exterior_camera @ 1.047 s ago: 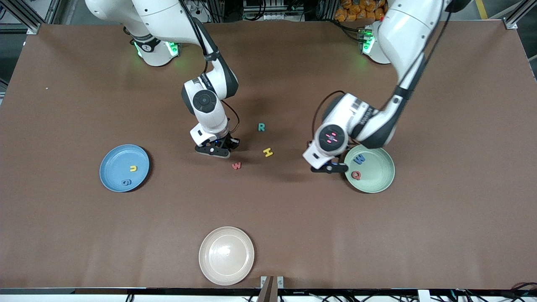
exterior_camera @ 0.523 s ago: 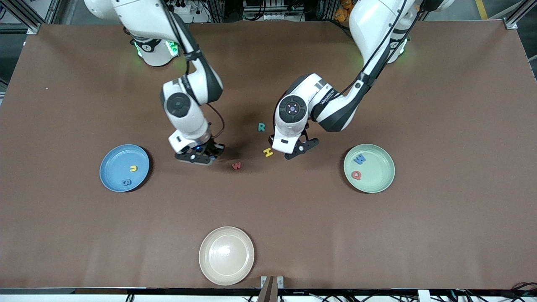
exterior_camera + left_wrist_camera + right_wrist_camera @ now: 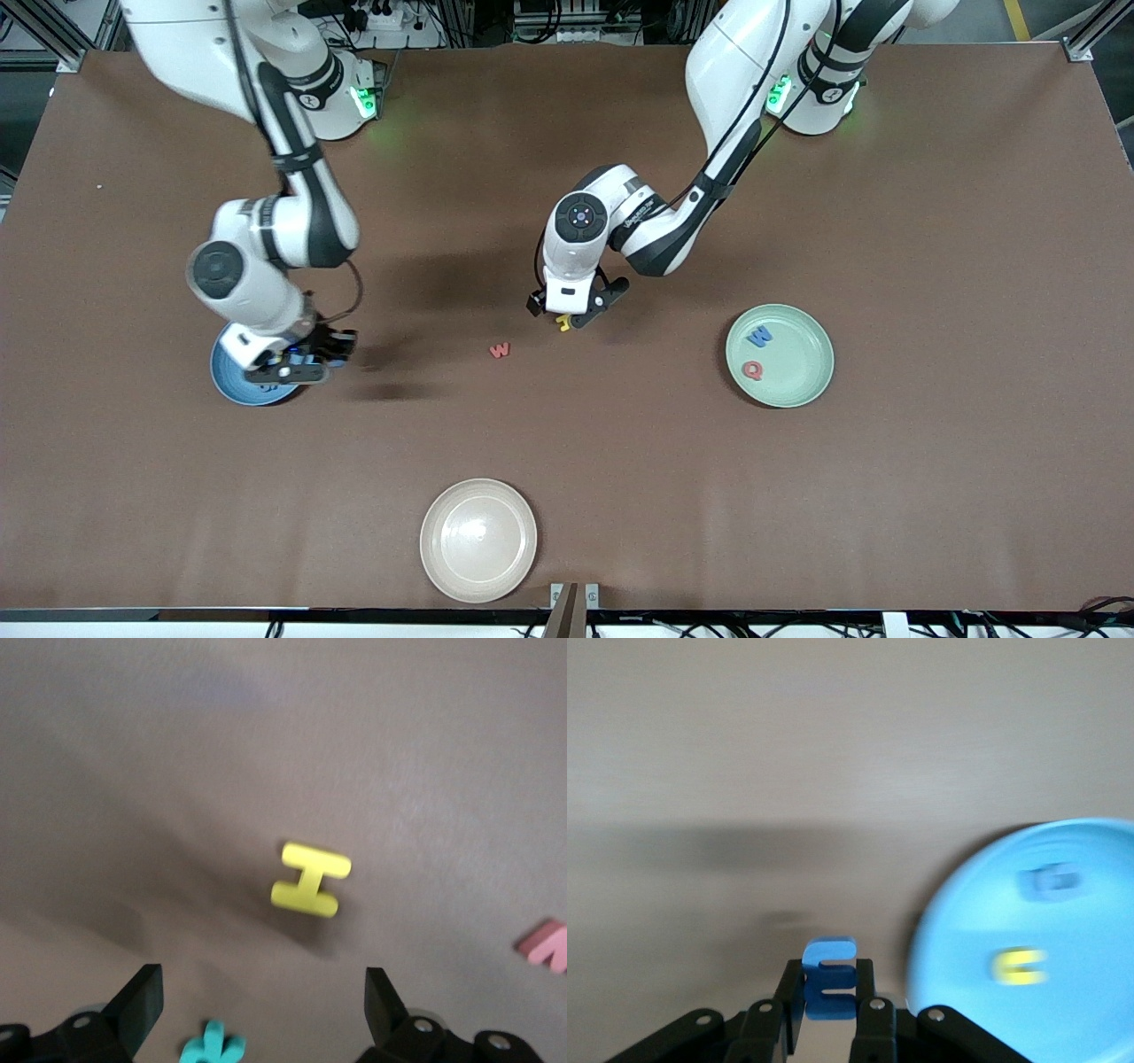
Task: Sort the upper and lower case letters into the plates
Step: 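Drop the blue E on the blue plate while the left gripper grasps the H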
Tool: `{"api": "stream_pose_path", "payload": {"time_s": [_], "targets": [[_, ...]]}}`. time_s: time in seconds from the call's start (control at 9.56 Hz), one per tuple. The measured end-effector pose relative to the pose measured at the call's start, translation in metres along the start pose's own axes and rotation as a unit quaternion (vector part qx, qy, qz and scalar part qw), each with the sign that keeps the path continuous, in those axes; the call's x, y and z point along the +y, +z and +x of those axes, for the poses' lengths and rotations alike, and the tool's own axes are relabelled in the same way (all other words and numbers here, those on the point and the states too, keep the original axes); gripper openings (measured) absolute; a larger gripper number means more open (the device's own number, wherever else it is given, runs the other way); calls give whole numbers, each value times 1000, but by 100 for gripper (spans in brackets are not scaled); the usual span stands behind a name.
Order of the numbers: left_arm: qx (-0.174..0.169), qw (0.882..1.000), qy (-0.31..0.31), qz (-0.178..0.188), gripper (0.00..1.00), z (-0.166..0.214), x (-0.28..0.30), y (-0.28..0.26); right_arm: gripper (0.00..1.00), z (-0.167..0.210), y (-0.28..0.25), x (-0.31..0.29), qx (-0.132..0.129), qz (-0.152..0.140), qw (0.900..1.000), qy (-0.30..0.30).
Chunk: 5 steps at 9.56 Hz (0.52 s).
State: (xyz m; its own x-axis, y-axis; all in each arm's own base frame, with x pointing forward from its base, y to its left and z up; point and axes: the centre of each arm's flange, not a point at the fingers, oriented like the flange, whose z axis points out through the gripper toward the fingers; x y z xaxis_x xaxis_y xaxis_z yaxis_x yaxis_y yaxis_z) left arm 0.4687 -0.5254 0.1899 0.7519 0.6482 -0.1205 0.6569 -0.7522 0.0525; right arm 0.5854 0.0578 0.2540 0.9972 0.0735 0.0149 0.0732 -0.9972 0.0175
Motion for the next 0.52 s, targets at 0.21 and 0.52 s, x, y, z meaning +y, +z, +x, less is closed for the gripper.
{"api": "stream_pose_path", "payload": {"time_s": [0.21,0.52], "targets": [[27,999,22,-1,100,12,1,-2,27,-3,-5,66,-4,-11,999,-42],[40,998,46,0,100,3,1,10,31,-15,-2,131,-12,-11,997,-76]]}}
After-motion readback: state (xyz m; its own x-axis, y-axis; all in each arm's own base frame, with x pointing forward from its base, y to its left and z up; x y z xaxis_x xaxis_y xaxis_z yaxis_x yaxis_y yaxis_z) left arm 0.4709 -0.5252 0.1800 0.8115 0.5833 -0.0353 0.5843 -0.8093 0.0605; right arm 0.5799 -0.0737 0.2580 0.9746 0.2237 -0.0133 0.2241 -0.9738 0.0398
